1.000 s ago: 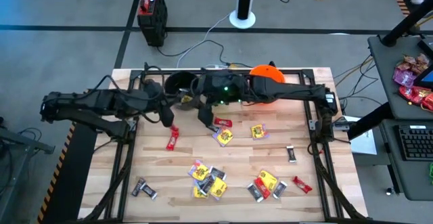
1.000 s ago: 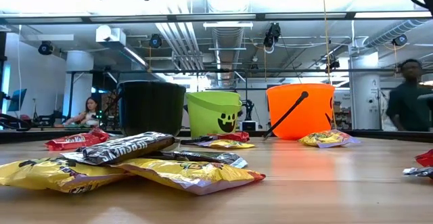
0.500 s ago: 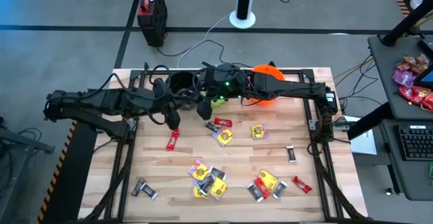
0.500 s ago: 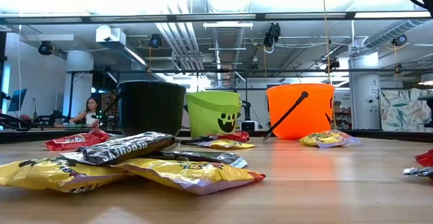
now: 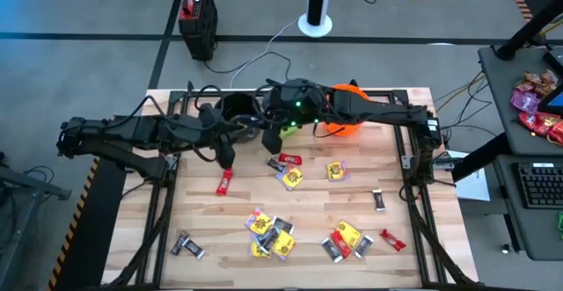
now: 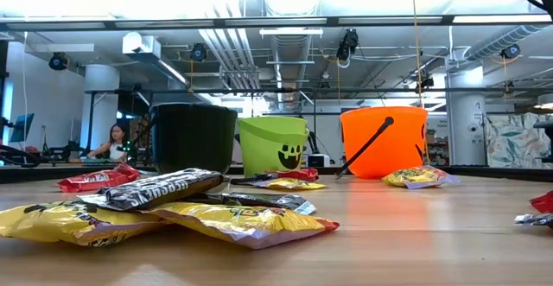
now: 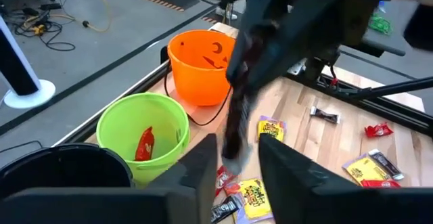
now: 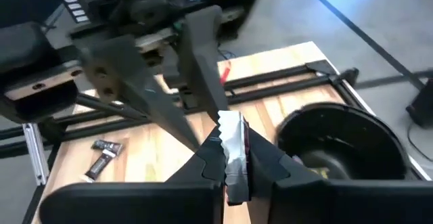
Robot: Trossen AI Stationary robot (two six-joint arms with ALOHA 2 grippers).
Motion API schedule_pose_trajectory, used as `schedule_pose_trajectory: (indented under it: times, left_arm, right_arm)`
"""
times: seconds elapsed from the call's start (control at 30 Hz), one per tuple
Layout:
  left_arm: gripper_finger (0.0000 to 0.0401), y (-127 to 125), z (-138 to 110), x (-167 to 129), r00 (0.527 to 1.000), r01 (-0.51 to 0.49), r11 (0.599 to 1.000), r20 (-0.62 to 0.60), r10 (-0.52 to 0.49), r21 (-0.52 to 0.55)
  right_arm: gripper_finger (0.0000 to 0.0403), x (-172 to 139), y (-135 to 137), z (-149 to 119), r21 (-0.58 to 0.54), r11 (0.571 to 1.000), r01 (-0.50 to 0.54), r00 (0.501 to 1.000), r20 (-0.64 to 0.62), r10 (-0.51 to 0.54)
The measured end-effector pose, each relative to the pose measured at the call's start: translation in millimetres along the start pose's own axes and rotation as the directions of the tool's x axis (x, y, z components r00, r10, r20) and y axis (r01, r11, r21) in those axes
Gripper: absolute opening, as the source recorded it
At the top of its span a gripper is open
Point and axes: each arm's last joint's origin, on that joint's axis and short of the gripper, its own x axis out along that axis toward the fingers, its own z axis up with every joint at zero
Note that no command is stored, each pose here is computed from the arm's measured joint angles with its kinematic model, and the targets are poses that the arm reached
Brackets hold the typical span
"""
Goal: Sort candy by brand, put in halloween buckets
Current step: Put the brown chocolate bar into the orange bucket
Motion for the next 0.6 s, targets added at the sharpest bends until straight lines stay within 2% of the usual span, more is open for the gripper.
schedule_pose_trajectory:
  times: [0.13, 0.23, 0.27, 0.33, 0.43, 0.47, 0.53, 0.6]
  left_arm:
    - [0.0138, 1, -1, 0, 1.000, -0.010, 1.000, -0.007, 0.010, 0.007]
    - [0.0156, 1, -2, 0, 1.000, -0.019, 1.000, -0.014, 0.019, 0.012]
    - [0.0159, 2, -1, 0, 1.000, -0.021, 1.000, -0.013, 0.021, 0.012]
    - [0.0161, 2, -1, 0, 1.000, -0.022, 1.000, -0.012, 0.022, 0.009]
    - [0.0159, 4, 0, 1, 0.999, -0.032, 0.999, -0.010, 0.032, 0.004]
    - [0.0158, 5, 0, 1, 0.999, -0.037, 0.999, -0.009, 0.037, 0.002]
    - [0.0155, 7, 1, 2, 0.999, -0.047, 0.999, -0.007, 0.047, -0.003]
    - [0.0153, 9, 2, 3, 0.998, -0.059, 0.998, -0.006, 0.059, -0.009]
  right_arm:
    - [0.0017, -16, -21, -3, 0.039, 0.995, 0.089, 0.990, -0.109, -0.084]
    - [0.0016, -32, -52, -15, 0.072, 0.966, 0.250, 0.931, -0.291, -0.219]
    - [0.0016, -38, -65, -22, 0.081, 0.945, 0.318, 0.890, -0.370, -0.267]
    - [0.0016, -49, -94, -37, 0.083, 0.885, 0.459, 0.774, -0.526, -0.353]
    - [0.0016, -64, -136, -60, 0.060, 0.756, 0.652, 0.563, -0.706, -0.430]
    - [0.0017, -66, -147, -66, 0.056, 0.716, 0.696, 0.512, -0.738, -0.439]
    - [0.0028, -71, -170, -78, 0.078, 0.650, 0.756, 0.456, -0.775, -0.438]
    - [0.0051, -75, -186, -88, 0.086, 0.615, 0.783, 0.419, -0.805, -0.421]
